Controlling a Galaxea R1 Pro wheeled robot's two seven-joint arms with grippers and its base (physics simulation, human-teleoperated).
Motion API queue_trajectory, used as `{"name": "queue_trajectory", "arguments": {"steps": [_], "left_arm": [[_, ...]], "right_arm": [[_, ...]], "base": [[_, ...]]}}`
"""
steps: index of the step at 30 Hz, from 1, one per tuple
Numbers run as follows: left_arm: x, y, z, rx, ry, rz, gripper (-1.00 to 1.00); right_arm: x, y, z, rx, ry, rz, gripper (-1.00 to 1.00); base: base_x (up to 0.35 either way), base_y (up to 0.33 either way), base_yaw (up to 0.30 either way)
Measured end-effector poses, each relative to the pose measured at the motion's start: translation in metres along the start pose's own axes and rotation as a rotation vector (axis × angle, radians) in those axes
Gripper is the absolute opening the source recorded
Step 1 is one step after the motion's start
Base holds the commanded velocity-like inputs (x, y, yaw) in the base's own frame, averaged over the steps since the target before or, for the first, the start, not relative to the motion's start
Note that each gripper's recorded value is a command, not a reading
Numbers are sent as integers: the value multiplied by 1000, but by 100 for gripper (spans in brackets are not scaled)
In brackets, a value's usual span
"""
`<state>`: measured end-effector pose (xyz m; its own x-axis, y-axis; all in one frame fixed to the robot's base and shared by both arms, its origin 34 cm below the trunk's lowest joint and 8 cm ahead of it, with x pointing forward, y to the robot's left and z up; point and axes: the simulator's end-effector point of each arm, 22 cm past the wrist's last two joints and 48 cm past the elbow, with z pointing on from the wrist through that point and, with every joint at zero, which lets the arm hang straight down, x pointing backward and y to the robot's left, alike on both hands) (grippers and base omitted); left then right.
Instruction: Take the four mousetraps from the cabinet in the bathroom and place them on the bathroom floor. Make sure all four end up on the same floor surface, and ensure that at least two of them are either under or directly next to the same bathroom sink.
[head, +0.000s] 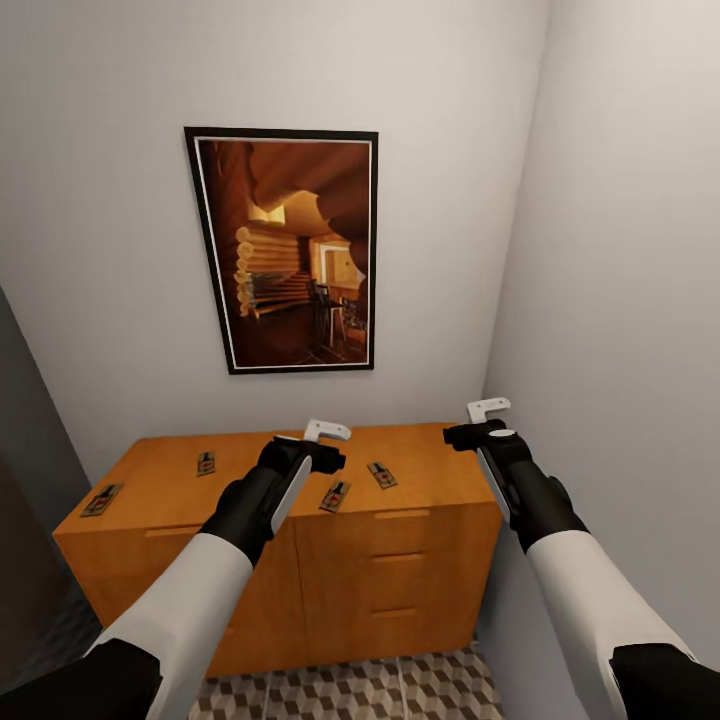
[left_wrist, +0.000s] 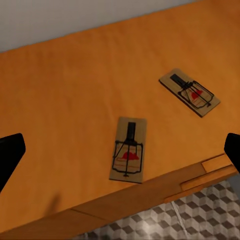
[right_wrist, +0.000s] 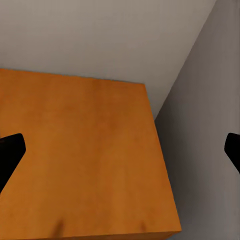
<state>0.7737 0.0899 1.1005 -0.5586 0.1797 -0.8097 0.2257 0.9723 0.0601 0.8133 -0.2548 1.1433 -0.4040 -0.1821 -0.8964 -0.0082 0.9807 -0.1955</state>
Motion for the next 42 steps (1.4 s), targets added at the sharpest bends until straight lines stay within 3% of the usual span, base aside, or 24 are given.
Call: {"name": "queue_trajectory", "arguments": {"steps": [26, 42], "left_arm": [[11, 2, 4, -10, 33, 3, 100], [31, 13, 6, -23, 234, 35, 100]], "right_arm": [[1, 0, 0, 1, 2, 0, 100], [1, 0, 0, 0, 1, 0, 100]], "base": [[0, 0, 0], [0, 0, 0]]}}
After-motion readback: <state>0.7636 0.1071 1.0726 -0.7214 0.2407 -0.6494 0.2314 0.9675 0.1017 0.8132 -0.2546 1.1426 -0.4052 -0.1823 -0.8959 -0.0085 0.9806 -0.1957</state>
